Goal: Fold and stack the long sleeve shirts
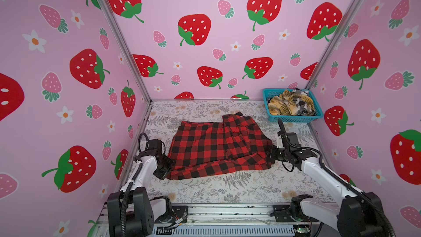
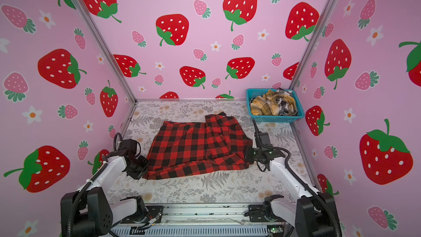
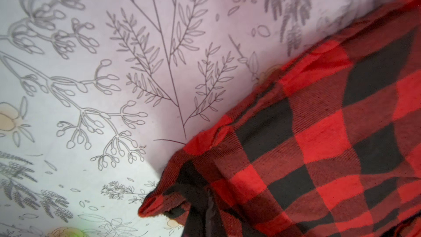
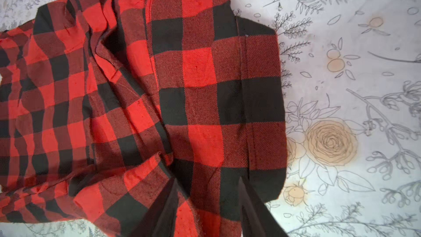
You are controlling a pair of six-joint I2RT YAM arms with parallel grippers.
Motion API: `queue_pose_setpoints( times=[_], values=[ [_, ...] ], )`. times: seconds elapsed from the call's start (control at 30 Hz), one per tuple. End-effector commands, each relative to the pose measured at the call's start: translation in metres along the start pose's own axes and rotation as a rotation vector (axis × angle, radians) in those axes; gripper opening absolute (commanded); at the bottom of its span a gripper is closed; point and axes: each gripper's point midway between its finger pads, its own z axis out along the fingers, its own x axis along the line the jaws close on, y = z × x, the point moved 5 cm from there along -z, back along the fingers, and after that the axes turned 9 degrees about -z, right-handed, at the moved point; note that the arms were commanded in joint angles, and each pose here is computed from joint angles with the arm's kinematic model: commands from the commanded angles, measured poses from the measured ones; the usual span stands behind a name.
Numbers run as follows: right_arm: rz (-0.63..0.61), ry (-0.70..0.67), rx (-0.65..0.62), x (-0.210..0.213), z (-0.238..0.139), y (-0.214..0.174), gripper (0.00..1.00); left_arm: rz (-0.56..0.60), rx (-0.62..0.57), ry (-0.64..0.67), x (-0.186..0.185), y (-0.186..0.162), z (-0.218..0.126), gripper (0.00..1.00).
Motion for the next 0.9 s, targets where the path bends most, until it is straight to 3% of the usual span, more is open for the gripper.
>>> queue_pose_setpoints(
  times=[0.0, 0.13, 0.33, 0.53, 0.7, 0.77, 0.87],
  values=[
    [-0.068, 0.033, -0.028, 0.011, -0.004, 0.023, 0.59, 0.04, -0.04, -0.032, -0.014, 0.003, -0.022, 0.0],
    [-0.203, 0.134, 0.014, 0.046, 0.019, 0.05, 0.69, 0.061, -0.043, -0.025, -0.022, 0.003, -0.023, 0.0],
    [-0.394, 0.132, 0.05, 0.101, 0.07, 0.075, 0.6, 0.062, -0.034, -0.019, -0.025, 0.002, -0.015, 0.0],
    [-0.449, 0.092, 0.09, 0.111, 0.116, 0.086, 0.59, 0.078, -0.028, 0.001, -0.026, 0.005, -0.009, 0.0],
    [-0.468, 0.053, 0.088, 0.111, 0.13, 0.093, 0.52, 0.08, -0.028, 0.004, -0.028, 0.005, -0.007, 0.0],
    [-0.475, 0.06, 0.086, 0.113, 0.132, 0.095, 0.31, 0.082, -0.027, 0.003, -0.028, 0.005, -0.006, 0.0],
    [-0.484, 0.07, 0.063, 0.118, 0.121, 0.105, 0.08, 0.09, -0.023, -0.011, -0.034, 0.003, -0.011, 0.0]
  ],
)
